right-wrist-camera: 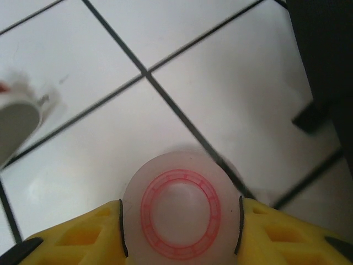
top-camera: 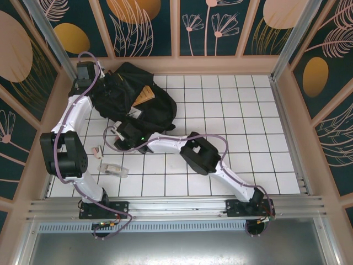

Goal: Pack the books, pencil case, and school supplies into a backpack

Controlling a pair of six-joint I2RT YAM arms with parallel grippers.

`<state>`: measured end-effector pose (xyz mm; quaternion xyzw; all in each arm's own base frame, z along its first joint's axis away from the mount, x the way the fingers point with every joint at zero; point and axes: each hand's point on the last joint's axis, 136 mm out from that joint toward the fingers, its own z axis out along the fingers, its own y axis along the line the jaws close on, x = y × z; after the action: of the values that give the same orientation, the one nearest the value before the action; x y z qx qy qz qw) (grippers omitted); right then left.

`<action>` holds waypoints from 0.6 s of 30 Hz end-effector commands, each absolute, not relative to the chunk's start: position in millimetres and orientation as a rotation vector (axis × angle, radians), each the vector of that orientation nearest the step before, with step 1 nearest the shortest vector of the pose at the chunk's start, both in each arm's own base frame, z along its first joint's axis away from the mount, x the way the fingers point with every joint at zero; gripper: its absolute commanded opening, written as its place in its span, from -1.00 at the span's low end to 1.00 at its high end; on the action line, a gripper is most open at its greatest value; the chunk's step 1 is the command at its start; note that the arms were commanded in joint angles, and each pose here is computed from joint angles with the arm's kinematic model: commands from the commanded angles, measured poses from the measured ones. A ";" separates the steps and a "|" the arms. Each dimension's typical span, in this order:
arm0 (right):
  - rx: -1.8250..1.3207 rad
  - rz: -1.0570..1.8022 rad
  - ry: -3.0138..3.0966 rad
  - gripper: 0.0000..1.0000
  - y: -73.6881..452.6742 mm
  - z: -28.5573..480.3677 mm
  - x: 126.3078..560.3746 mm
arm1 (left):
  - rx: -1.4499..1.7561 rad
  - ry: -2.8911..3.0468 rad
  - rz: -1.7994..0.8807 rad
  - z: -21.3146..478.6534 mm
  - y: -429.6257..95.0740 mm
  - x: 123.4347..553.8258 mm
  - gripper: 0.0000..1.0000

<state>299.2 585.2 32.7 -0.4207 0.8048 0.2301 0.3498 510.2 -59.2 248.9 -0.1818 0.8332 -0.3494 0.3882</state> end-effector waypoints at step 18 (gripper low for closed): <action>-0.746 0.817 2.038 -0.09 453.0 215.4 277.3 | -0.352 2.034 -1.013 291.4 -92.7 497.5 -1.00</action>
<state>258.0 471.1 178.0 -0.3484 0.8059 0.3029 0.3707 503.9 -81.5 256.5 -0.1627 0.8276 -0.3782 0.3815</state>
